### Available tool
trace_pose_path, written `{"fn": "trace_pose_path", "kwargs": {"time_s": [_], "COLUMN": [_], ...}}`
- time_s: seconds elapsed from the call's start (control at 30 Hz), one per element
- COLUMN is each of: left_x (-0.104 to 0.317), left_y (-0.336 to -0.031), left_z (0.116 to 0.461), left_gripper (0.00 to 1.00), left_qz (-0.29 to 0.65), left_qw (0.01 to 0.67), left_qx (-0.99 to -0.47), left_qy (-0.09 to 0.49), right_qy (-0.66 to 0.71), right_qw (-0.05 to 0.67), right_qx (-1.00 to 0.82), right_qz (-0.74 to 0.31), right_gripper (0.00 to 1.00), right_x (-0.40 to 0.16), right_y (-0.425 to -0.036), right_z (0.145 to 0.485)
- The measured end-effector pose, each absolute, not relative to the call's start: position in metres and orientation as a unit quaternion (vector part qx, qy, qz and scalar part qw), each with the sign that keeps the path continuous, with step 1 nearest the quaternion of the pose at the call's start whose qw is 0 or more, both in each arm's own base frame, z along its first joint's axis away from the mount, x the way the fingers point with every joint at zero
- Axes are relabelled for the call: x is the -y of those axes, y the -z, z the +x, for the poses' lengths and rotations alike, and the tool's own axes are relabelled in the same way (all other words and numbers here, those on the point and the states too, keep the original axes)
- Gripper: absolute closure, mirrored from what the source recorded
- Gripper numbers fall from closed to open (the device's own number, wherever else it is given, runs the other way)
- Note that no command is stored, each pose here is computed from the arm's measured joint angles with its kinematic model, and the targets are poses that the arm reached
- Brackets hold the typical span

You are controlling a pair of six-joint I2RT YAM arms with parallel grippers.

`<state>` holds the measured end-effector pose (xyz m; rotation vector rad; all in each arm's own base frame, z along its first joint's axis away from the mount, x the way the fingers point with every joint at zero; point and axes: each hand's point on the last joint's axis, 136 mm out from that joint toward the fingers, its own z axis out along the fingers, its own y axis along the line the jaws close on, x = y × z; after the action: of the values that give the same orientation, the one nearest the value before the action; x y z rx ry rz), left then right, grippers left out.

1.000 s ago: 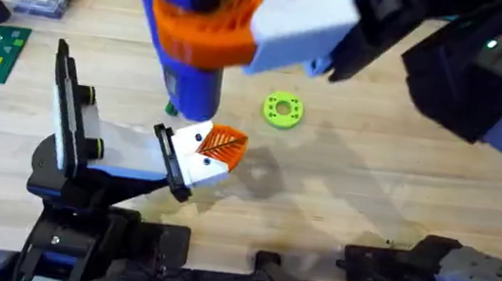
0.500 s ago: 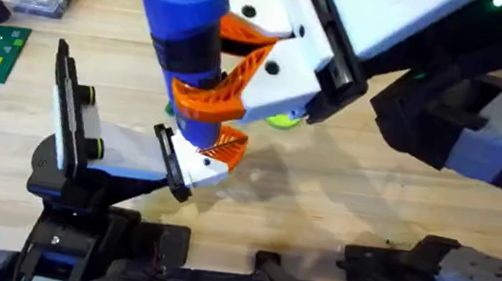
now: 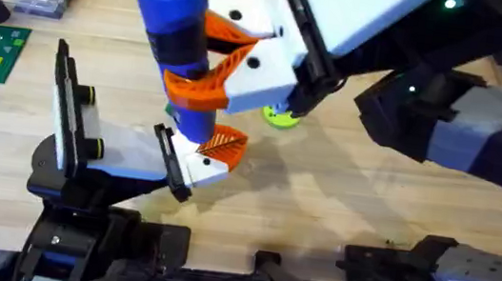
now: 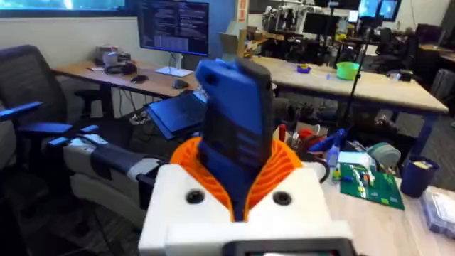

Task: Pick up the gripper from the table and insert it into the empty holder that is missing its gripper. Then pick up a screw, insert it into the mounting hole, and use the screwdriver to tighten it. Finally, clean up the table by picking up the vegetable and placing it into the bucket.

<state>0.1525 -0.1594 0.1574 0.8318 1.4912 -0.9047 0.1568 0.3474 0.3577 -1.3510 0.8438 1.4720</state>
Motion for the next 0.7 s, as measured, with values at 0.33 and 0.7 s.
{"fn": "trace_pose_path", "kwargs": {"time_s": [0.33,0.7], "left_x": [0.1594,0.1594], "left_y": [-0.1574,-0.1574], "left_z": [0.1525,0.1525], "left_gripper": [0.988,0.988], "left_qz": [0.354,0.354], "left_qw": [0.568,0.568], "left_qx": [-0.635,-0.635], "left_qy": [0.385,0.385], "right_qy": [-0.598,-0.593], "right_qw": [0.477,0.484], "right_qx": [-0.346,-0.342], "right_qz": [-0.543,-0.546], "right_gripper": [0.949,0.949], "right_x": [-0.3536,-0.354], "right_y": [-0.3585,-0.3584], "right_z": [0.1573,0.1576]}}
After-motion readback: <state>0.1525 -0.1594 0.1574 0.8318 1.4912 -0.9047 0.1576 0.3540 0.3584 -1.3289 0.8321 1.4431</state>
